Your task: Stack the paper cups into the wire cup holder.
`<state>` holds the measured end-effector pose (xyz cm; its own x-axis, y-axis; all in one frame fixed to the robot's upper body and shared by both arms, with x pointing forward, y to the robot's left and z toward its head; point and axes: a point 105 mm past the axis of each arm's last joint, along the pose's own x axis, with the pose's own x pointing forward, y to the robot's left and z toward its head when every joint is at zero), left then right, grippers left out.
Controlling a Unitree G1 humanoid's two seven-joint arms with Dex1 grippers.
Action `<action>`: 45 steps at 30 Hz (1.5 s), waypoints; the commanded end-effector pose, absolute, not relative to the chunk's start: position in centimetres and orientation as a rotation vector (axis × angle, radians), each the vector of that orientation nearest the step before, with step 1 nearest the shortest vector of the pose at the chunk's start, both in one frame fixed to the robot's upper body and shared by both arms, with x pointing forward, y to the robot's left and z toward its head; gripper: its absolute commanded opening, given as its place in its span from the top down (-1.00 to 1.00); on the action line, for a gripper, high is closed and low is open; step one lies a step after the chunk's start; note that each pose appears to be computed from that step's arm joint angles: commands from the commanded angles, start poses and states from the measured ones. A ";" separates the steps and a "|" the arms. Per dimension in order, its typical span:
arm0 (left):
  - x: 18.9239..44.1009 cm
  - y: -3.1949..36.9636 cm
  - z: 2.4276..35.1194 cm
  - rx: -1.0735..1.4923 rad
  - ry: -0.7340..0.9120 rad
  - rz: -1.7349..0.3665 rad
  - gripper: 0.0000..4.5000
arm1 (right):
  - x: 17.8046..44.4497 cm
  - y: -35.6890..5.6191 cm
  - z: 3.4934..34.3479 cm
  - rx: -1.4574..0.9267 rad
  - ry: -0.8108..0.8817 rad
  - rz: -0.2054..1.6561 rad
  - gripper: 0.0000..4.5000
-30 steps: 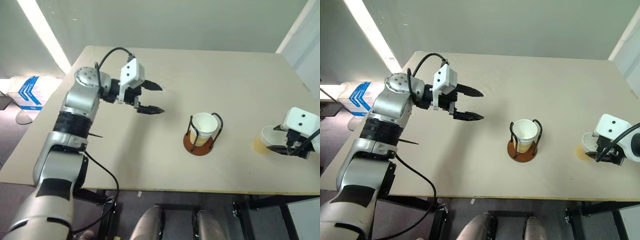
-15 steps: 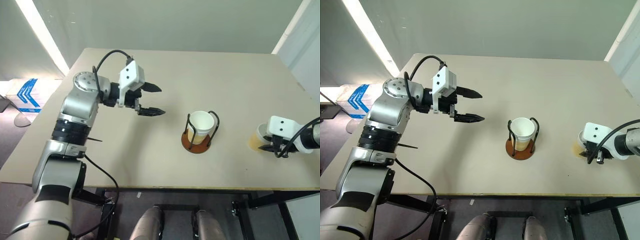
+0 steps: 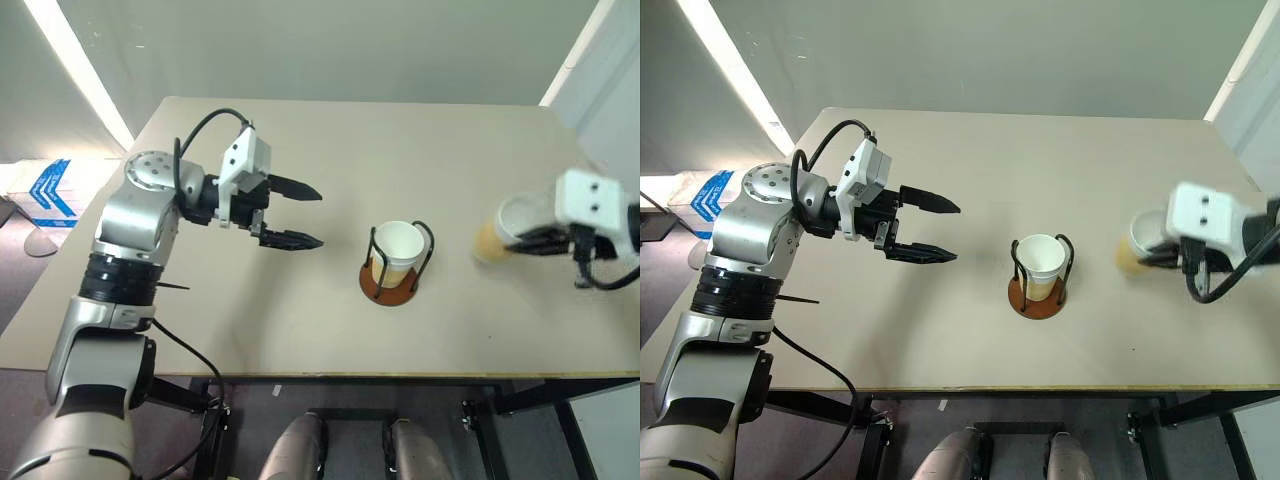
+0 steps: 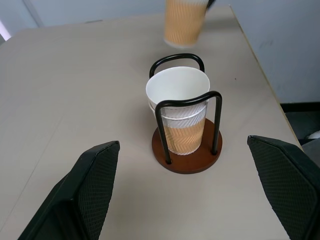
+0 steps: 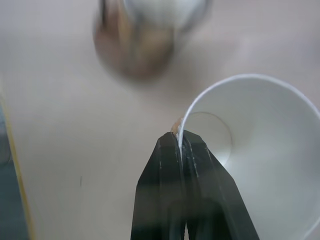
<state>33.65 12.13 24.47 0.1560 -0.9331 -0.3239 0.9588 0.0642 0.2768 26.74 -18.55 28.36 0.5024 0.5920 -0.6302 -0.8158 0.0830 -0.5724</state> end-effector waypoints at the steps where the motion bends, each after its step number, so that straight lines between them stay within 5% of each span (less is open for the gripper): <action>1: 33.0 12.1 26.1 0.513 0.013 -1.437 -1.00 | 25.4 -15.2 30.3 -1.146 0.171 1.183 1.00; 10: 31.8 13.1 27.1 0.514 -0.007 -1.435 -1.00 | 26.9 -10.5 29.6 -1.295 0.126 1.351 1.00; 26: 31.4 12.9 26.7 0.505 0.000 -1.395 -1.00 | 29.8 -11.0 25.5 -1.353 0.219 1.389 1.00; 29: 31.6 12.9 26.3 0.511 0.009 -1.395 -1.00 | 30.3 -10.5 26.5 -1.318 0.187 1.347 0.70; 39: 32.5 13.3 25.6 0.494 0.024 -1.330 -1.00 | 32.2 -13.9 32.7 -0.963 0.022 1.006 -0.87; 45: 33.4 14.4 25.8 0.378 -0.004 -1.207 -1.00 | 32.6 -20.5 31.3 -0.555 0.018 0.655 -0.87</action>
